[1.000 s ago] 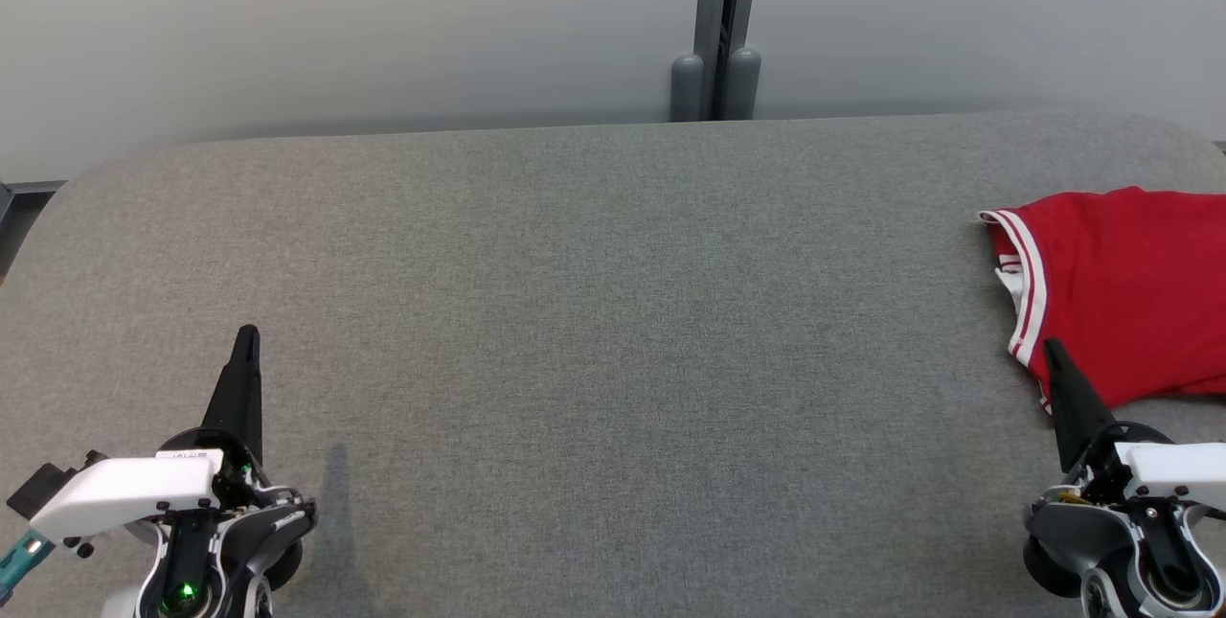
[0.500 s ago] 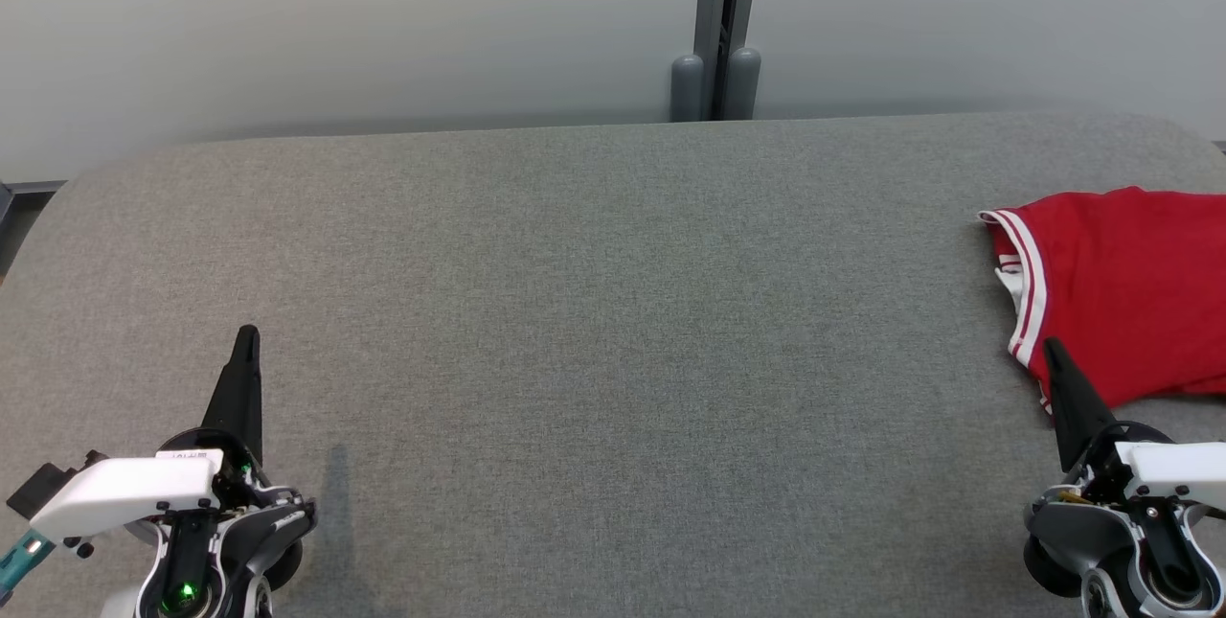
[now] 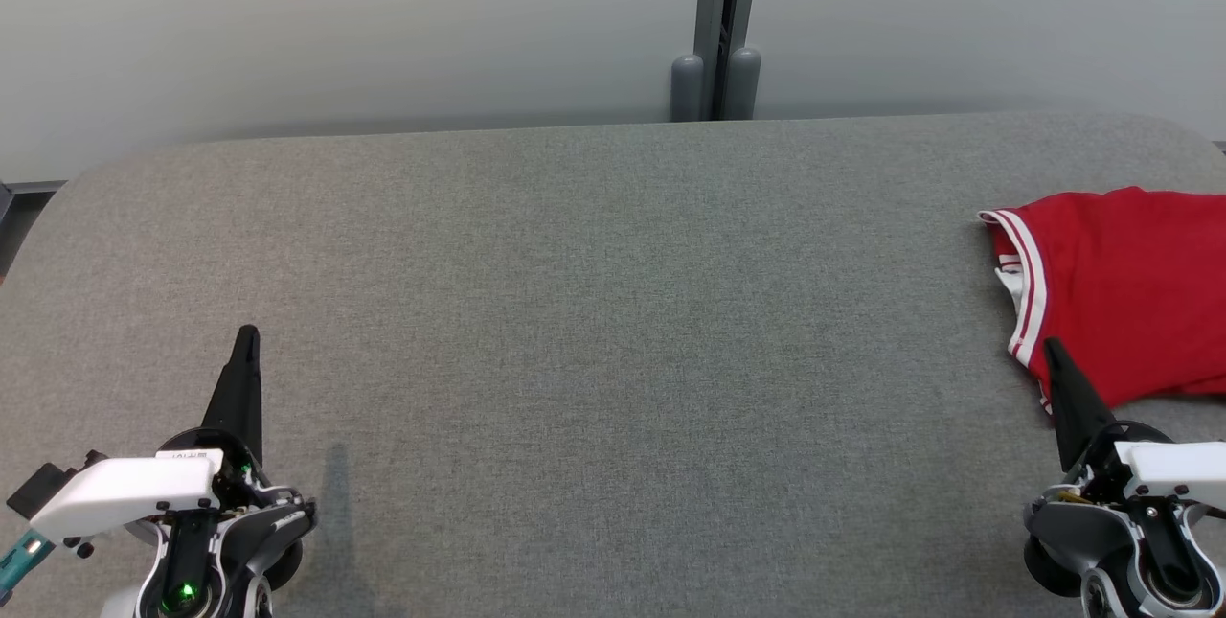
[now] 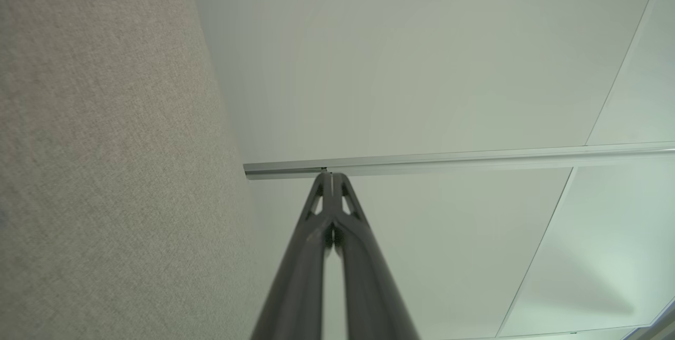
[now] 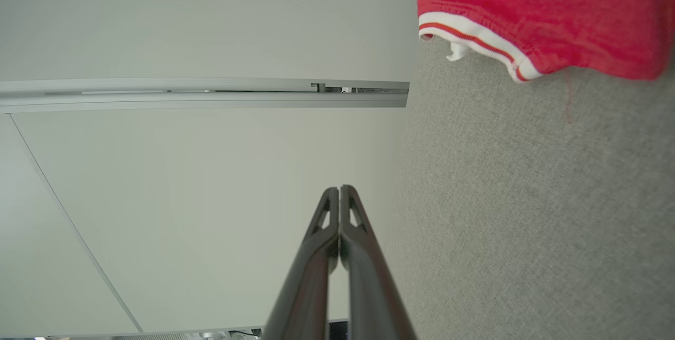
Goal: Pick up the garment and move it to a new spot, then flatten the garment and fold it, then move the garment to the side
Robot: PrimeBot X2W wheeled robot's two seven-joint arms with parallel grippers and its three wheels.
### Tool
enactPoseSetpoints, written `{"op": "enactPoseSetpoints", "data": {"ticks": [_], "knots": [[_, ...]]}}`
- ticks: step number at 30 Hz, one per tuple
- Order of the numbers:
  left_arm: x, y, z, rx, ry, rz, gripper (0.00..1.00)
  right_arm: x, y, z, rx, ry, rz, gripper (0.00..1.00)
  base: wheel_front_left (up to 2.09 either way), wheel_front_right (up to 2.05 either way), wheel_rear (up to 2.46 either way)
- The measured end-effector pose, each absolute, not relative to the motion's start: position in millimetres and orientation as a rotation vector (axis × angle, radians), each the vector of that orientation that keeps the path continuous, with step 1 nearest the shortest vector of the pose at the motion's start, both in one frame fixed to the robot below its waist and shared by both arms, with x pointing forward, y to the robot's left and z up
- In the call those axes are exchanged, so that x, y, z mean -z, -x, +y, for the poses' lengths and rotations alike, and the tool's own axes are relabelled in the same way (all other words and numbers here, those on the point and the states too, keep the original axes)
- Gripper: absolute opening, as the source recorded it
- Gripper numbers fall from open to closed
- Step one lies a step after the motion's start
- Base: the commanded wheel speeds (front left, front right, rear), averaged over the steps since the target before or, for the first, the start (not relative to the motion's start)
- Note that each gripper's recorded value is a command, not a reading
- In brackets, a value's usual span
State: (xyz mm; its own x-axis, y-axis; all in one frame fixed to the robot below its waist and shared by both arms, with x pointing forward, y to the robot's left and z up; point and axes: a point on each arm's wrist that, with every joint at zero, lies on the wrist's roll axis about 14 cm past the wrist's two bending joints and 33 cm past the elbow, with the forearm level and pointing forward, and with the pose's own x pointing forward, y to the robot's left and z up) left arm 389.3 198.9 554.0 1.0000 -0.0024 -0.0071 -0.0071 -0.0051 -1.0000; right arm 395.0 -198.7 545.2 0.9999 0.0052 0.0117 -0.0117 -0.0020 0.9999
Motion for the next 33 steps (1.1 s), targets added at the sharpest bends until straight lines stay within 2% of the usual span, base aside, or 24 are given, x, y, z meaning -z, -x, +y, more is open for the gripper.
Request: {"op": "enactPoseSetpoints", "data": {"ticks": [33], "knots": [[-554.0,-389.3,198.9,-0.004,1.576,0.007,0.0,-546.0,-395.4,-198.9,-0.015,-1.575,-0.006,0.0,0.0,0.0,0.0]]}}
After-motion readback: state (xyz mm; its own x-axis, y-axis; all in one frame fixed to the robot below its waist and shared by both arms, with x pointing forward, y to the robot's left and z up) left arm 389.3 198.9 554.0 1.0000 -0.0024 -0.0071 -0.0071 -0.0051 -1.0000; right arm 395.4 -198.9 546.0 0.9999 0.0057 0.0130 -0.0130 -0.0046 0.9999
